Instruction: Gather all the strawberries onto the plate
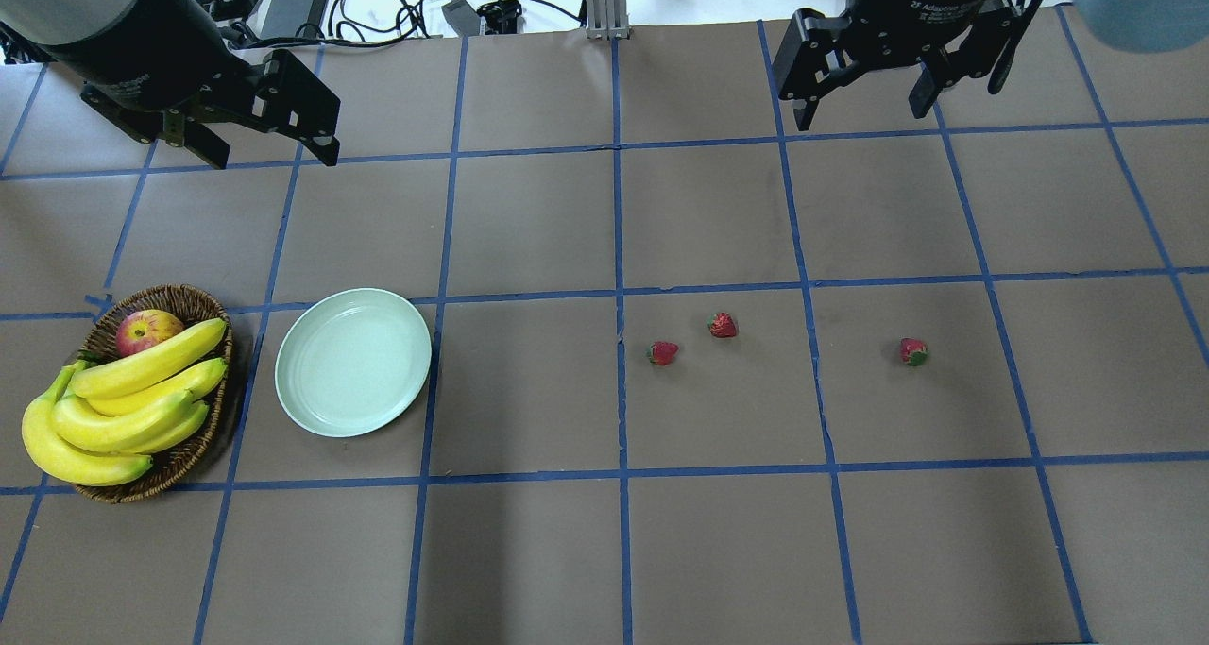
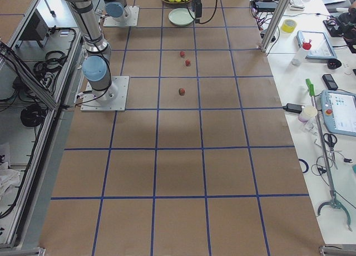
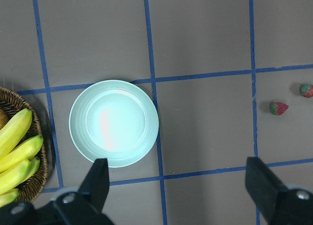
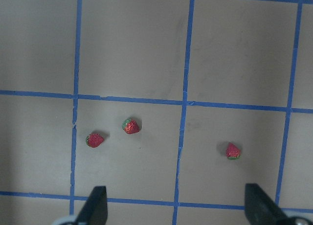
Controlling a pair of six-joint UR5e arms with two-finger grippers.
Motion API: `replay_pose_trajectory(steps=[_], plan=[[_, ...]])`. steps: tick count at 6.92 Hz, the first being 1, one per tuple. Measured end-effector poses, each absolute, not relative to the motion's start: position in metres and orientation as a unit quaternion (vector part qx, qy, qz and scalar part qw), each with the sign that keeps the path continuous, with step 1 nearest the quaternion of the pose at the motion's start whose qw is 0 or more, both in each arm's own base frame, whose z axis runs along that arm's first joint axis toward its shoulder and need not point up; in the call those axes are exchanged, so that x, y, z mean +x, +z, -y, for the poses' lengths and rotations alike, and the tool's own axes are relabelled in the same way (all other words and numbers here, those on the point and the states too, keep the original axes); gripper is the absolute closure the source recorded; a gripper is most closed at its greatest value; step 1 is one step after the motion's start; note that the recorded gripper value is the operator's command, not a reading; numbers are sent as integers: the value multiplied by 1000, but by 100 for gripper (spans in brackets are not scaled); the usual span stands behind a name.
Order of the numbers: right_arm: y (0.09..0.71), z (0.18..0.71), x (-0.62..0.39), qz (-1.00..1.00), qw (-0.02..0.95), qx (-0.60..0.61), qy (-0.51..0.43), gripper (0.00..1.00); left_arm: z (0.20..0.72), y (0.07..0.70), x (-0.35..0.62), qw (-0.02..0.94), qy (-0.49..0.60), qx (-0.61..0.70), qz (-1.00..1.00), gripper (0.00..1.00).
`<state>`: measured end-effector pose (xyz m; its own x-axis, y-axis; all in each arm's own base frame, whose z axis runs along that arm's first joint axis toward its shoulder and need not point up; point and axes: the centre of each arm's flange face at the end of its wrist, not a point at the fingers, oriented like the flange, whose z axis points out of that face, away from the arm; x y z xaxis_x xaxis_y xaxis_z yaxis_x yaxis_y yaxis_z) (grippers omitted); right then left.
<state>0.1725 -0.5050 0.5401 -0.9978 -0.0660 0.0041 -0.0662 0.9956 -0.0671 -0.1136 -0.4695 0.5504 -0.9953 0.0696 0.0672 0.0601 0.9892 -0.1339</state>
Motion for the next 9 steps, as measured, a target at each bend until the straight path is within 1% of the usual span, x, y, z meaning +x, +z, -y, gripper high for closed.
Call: replay_pose_trajectory(steps=[9], plan=[[536, 503, 172, 999, 4, 27, 24, 0, 476, 552, -108, 35, 69, -27, 997, 0]])
